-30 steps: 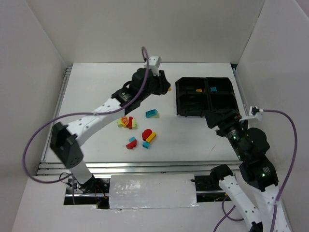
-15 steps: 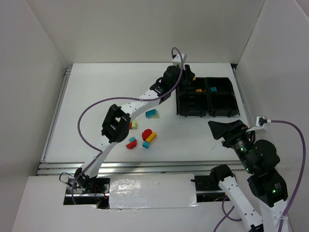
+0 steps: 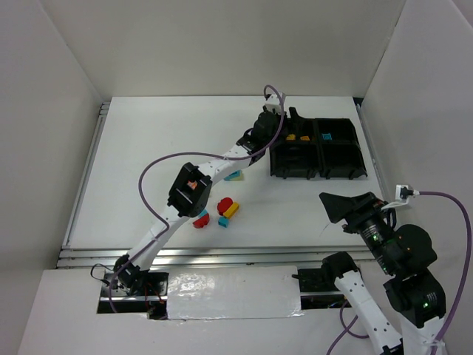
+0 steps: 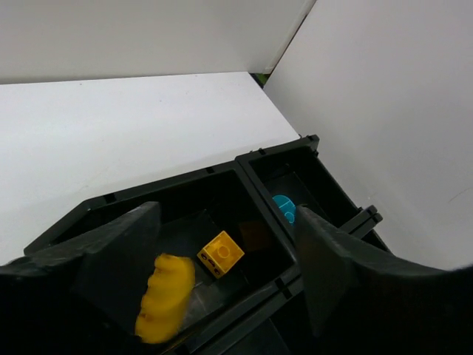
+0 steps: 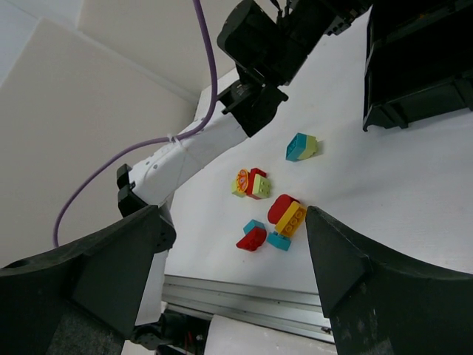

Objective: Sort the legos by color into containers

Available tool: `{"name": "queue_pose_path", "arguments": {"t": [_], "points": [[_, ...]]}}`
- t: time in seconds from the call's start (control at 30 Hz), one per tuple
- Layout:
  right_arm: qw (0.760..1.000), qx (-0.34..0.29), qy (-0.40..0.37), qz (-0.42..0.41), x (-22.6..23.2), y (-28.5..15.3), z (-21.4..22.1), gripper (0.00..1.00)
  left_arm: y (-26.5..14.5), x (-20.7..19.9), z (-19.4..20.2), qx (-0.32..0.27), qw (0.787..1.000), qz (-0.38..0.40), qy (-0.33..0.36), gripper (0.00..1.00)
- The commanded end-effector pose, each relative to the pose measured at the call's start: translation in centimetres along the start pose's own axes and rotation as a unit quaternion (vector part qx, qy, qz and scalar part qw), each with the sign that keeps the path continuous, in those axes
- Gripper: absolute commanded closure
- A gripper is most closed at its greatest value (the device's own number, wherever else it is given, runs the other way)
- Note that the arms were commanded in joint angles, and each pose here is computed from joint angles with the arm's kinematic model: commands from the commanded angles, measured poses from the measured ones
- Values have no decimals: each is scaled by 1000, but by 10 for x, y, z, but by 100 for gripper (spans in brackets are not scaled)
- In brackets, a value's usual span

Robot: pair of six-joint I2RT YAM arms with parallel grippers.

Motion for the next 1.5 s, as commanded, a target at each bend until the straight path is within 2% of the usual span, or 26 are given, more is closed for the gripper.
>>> {"name": "queue_pose_path", "arguments": {"t": [0.0,0.07,0.2,0.23,0.3,0.33,0.37,0.4,0.43,0.47,0.53,0.6,0.63,0.67,0.7,0.73,0.77,0.8,0.9,1.03,1.07,1.1,1.17,1.2,1.37,1.47], "points": [[1000,-7,-7,-15,6,3,-4,13,2,-15,-33,-52,998,30,-10,13],[1000,6,-10,-22,8,8,0,13,1,-14,-33,-46,998,34,-7,1],[1000,18,-10,-7,-1,25,9,13,-18,-34,-72,-59,997,52,-5,1],[1000,21,-16,-1,-3,29,9,13,-35,-59,-119,-90,994,66,-2,1],[999,23,-22,0,-4,37,10,13,-55,-63,-138,-85,995,48,16,1],[999,28,-30,-1,-3,45,11,13,-75,-74,-184,-113,993,30,14,0],[999,35,-32,3,-5,51,13,13,-87,-76,-205,-115,993,9,14,1],[998,49,-35,12,-9,59,18,13,-99,-63,-201,-71,997,-34,23,1],[995,83,-42,29,-16,75,29,14,-124,-65,-237,-81,995,-55,20,1],[993,105,-45,36,-20,84,37,15,-144,-42,-232,-39,992,-121,25,1],[984,155,-51,69,-34,111,58,14,-193,-23,-256,-24,983,-180,21,1],[976,189,-53,90,-40,133,83,14,-257,8,-248,17,965,-260,27,1],[974,175,-63,127,-50,141,86,14,-278,17,-243,26,959,-282,30,0],[972,188,-60,126,-40,145,100,14,-321,17,-257,14,954,-299,19,0],[966,203,-66,149,-43,156,116,13,-342,39,-224,53,944,-325,26,1],[966,188,-63,167,-36,162,124,12,-376,33,-233,40,947,-319,14,1],[964,187,-64,180,-34,167,132,12,-389,38,-224,46,946,-320,11,1],[958,193,-72,197,-36,178,148,12,-408,53,-197,81,937,-338,18,0],[952,201,-72,217,-25,202,183,10,-454,59,-181,113,934,-337,32,0],[941,199,-74,265,-8,237,218,7,-490,67,-158,159,933,-312,87,1],[925,219,-102,295,-21,240,243,5,-501,72,-148,163,932,-309,93,1],[928,214,-95,289,-4,252,244,4,-505,74,-144,160,934,-306,96,0],[913,234,-116,314,-12,259,274,4,-518,83,-130,154,934,-307,95,0],[916,230,-110,311,-1,267,275,4,-518,84,-128,143,937,-307,87,1],[904,253,-108,326,-13,273,312,5,-522,83,-134,117,944,-297,88,1],[897,249,-120,346,-23,270,321,6,-521,86,-130,131,939,-304,91,1]]}}
Point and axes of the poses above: each gripper's point midway between its finger pads, its own y axis out along the fingers, its own x axis along the line the jaws close on, z = x × y, the point moved 2 cm from there along -y, back along the fingers, and after that the axes turned 3 degrees about -y, right-handed, at the moved point
